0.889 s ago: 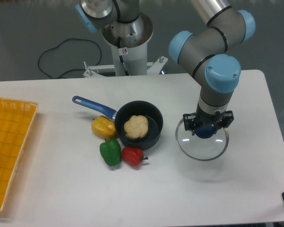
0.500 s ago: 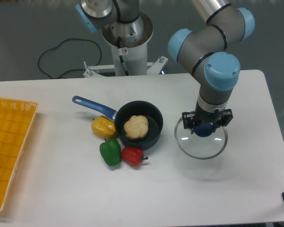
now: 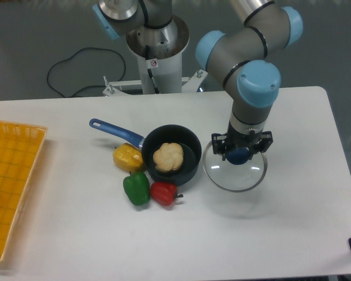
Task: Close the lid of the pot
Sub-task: 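Carry the held clear glass lid toward the dark blue pan, then lower the glass lid onto the pan rim over the bread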
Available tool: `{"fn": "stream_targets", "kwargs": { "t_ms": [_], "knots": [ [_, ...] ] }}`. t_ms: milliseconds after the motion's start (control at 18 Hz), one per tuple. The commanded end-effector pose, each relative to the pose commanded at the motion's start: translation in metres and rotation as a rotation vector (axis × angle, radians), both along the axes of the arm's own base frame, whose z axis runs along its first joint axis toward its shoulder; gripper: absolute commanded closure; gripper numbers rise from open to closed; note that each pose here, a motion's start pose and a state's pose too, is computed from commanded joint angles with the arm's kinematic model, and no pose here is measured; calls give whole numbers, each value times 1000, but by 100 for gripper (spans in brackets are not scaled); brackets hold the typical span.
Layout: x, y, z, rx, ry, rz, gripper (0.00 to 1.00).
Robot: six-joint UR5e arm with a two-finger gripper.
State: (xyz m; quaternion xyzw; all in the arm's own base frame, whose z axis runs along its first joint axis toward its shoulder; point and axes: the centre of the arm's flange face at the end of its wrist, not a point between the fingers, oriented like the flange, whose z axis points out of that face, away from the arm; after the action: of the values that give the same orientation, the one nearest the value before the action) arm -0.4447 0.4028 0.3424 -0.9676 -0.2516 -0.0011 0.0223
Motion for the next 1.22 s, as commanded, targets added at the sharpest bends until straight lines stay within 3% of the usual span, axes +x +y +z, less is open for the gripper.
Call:
{"fn": "stream_targets", "kwargs": {
  "t_ms": [722, 1222],
  "knots": [
    [77, 8, 7, 27, 31, -34, 44],
    [120, 30, -16, 28, 33, -35, 44]
  ]
}}
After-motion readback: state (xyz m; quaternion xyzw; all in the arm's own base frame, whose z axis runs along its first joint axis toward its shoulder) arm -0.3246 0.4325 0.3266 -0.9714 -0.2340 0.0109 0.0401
